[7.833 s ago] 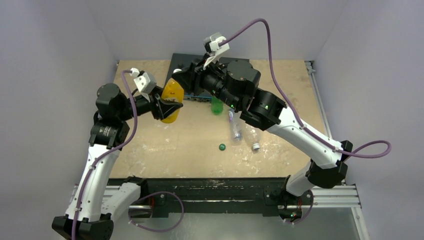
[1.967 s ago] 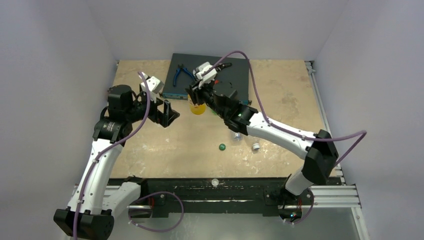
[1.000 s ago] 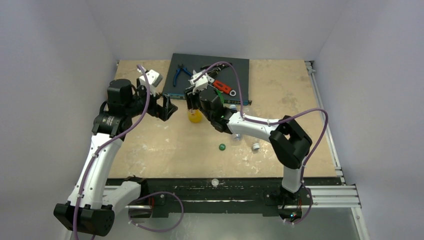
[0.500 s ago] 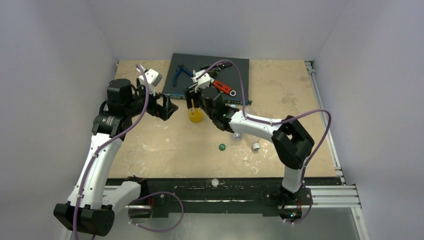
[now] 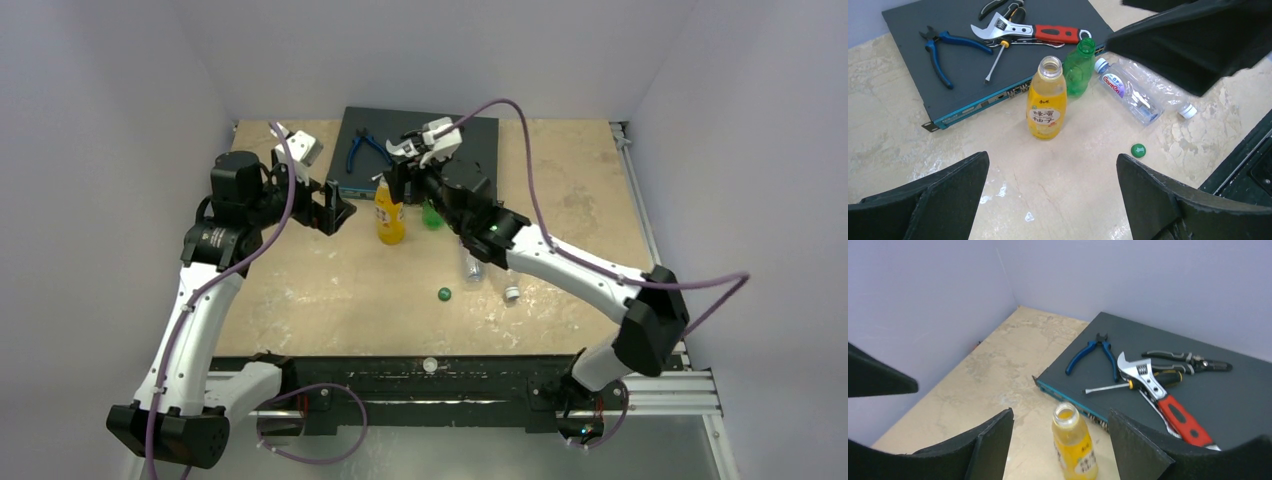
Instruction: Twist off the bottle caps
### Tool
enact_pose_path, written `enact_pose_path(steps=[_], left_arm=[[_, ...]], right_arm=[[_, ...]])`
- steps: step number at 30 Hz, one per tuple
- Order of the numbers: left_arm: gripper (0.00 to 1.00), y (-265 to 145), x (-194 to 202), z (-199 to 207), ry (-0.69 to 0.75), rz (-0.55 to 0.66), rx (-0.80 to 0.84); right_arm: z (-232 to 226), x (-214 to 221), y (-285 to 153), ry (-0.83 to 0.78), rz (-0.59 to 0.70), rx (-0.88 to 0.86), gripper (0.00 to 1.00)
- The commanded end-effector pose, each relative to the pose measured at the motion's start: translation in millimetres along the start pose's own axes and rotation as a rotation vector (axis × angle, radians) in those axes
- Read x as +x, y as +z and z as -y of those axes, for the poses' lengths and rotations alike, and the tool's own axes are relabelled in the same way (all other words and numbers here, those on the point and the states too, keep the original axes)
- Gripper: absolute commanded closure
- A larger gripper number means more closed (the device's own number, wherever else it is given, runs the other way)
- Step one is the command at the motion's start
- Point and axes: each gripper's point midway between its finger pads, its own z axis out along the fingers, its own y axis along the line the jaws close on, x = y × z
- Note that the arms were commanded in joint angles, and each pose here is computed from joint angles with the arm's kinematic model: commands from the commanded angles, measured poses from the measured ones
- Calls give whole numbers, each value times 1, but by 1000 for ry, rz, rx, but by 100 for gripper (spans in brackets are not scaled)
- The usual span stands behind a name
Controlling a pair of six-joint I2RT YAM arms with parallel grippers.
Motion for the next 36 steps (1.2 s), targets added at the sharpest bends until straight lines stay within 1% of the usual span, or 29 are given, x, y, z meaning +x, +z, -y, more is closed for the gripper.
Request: enact_pose_path(steps=[1,3,4,6,9,12,18,22,27,31,36], left_arm=[[0,-8,-23,4,11,60,-1],[0,-10,-25,5,18,68,-1],[0,-11,-26,6,20,68,1],[0,-13,-29,8,20,67,11],[0,-14,-32,12,17,65,31],[0,-16,-34,15,16,71,45],[0,-20,-33,20,21,66,62],[0,-20,-31,22,17,60,71],[0,-22,-31,23,23,62,71],[0,-25,-32,24,30,65,73],[0,-26,-32,28,30,65,92]], right_arm=[[24,5,-49,109,-79,55,28],[36,33,-67,135,-158,80,29],[45,57,-77,139,-224,107,29],[55,89,-90,153,-311,144,29],[67,123,-101,168,-399,173,29],[84,146,-103,154,-466,229,28],[110,162,-97,143,-509,303,28],[119,171,-83,133,-538,314,28],[131,195,-65,138,-600,342,28],[138,202,-56,129,-617,362,28],[146,211,-56,104,-626,396,28]])
